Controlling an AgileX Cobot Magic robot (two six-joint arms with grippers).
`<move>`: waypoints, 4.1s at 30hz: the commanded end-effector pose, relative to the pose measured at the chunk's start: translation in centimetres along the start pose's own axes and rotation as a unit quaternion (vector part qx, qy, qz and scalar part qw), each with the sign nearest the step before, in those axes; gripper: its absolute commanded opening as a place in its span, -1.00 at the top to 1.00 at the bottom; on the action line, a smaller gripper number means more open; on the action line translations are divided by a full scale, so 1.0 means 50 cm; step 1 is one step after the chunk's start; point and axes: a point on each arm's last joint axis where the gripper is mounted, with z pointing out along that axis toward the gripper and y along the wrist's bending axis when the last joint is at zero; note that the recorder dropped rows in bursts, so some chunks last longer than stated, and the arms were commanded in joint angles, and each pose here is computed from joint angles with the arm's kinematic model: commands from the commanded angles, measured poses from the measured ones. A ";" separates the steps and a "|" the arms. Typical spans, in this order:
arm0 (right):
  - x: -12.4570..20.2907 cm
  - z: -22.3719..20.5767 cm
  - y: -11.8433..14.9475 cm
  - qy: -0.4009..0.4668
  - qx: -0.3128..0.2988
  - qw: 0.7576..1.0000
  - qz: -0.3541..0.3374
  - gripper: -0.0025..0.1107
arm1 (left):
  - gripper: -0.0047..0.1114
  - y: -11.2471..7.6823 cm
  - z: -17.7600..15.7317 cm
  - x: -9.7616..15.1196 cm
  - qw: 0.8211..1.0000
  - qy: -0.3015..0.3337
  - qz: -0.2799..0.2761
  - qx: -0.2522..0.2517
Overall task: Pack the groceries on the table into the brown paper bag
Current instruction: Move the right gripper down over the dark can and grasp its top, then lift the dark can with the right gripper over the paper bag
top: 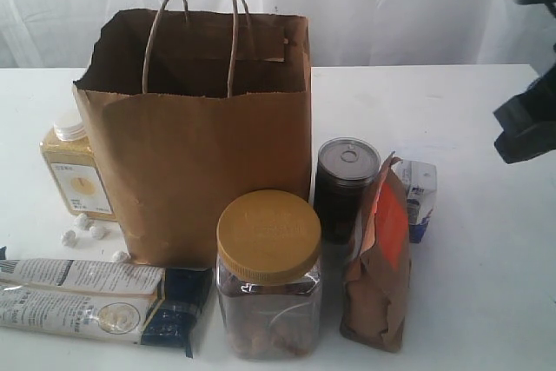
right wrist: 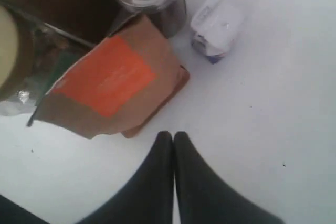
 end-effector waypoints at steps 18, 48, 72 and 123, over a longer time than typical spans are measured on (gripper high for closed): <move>-0.170 0.202 -0.012 -0.028 -0.016 0.945 -0.325 -0.46 | 0.92 0.000 -0.001 0.000 1.000 -0.003 -0.002 0.000; -0.178 0.339 0.017 0.009 -0.041 0.914 -0.404 -0.87 | 0.92 0.000 -0.001 0.000 1.000 -0.003 -0.002 0.000; -0.175 0.371 0.014 0.016 -0.053 0.925 -0.376 -0.55 | 0.92 0.000 -0.001 0.000 1.000 -0.003 -0.002 0.000; -0.178 -0.069 0.090 -0.311 0.079 0.912 -0.256 0.43 | 0.92 0.000 -0.001 0.000 1.000 -0.003 -0.002 0.000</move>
